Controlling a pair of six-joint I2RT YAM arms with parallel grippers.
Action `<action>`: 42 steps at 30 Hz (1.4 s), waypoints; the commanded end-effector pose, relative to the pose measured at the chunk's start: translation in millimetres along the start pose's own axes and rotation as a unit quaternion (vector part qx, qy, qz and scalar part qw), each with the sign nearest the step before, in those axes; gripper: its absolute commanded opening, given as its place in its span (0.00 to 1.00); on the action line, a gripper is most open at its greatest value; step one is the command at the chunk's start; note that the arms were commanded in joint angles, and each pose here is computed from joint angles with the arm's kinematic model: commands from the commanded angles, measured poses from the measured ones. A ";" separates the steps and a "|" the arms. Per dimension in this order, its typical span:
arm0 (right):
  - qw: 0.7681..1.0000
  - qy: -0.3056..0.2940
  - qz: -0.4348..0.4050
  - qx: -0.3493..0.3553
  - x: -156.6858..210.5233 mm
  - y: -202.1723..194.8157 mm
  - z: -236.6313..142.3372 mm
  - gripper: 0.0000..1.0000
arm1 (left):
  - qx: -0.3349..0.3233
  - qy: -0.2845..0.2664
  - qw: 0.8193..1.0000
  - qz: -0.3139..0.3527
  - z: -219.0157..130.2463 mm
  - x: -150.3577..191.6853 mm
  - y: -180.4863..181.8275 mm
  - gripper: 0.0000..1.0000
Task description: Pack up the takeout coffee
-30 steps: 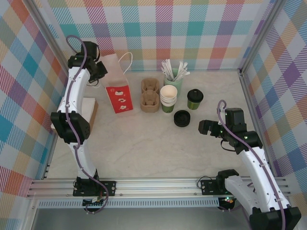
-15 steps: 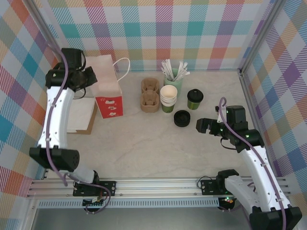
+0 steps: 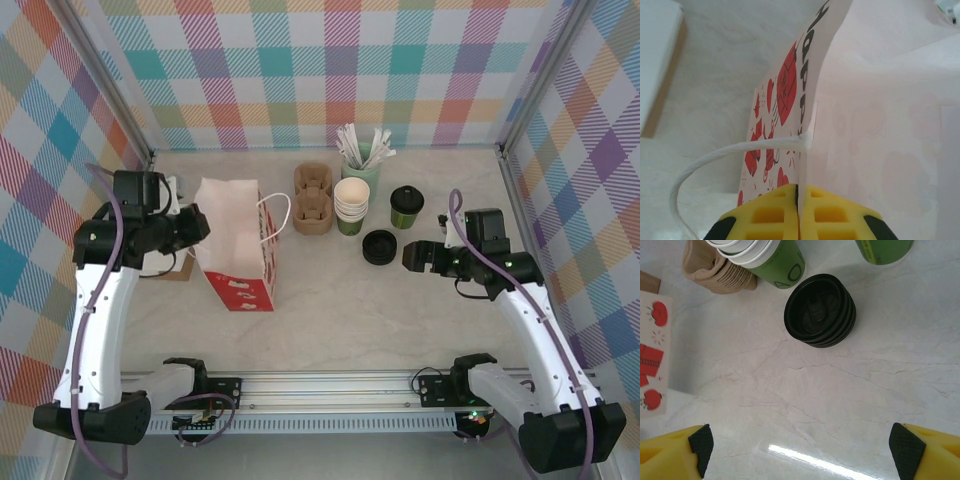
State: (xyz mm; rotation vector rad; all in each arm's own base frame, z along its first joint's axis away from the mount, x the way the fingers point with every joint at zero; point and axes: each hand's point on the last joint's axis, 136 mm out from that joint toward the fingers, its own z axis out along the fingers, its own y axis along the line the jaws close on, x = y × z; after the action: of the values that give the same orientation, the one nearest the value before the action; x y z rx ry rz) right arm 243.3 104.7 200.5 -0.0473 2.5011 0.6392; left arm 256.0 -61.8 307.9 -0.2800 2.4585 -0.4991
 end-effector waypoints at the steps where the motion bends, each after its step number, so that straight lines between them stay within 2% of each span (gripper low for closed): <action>1: 1.000 0.003 0.006 -0.020 -6.4 9.9 -2.8 0.91 | 0.058 0.038 0.998 -0.009 5.5 21.4 -19.2 0.00; 4: 1.000 0.013 0.015 -0.024 -4.7 10.4 0.2 0.88 | 0.074 0.055 0.996 -0.009 17.8 28.7 -25.7 0.00; 13: 0.999 0.029 0.020 -0.018 3.8 6.5 3.9 0.86 | 0.068 0.079 0.995 -0.006 45.8 36.9 -25.1 0.01; 18: 0.999 0.031 0.015 -0.018 2.8 6.5 4.7 0.85 | 0.074 0.095 0.993 -0.009 53.6 43.6 -25.3 0.21; 20: 0.999 0.031 0.010 -0.018 0.8 7.5 3.7 0.85 | 0.068 0.090 0.994 -0.003 49.8 41.1 -24.5 0.26; 24: 0.999 0.032 -0.004 -0.016 -5.9 10.1 0.9 0.82 | 0.063 0.072 0.995 0.005 37.4 32.4 -26.6 0.44; 30: 0.999 0.029 -0.038 -0.022 -24.3 22.0 -1.5 0.78 | 0.065 0.050 0.997 0.011 18.3 23.7 -31.8 0.63; 36: 0.995 0.034 -0.098 -0.013 -54.7 39.7 1.3 0.76 | 0.051 0.008 0.998 0.021 -7.1 7.8 -33.1 0.72; 42: 0.983 0.043 -0.179 -0.008 -95.0 70.1 15.4 0.71 | 0.045 -0.073 0.996 0.040 -45.6 -14.8 -36.5 0.78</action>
State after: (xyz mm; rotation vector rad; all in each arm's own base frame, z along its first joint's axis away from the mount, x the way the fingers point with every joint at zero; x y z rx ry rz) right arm 312.1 155.8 261.4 -0.3953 2.4974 0.5788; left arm 253.6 -86.7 343.2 -0.1940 2.3637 -0.5903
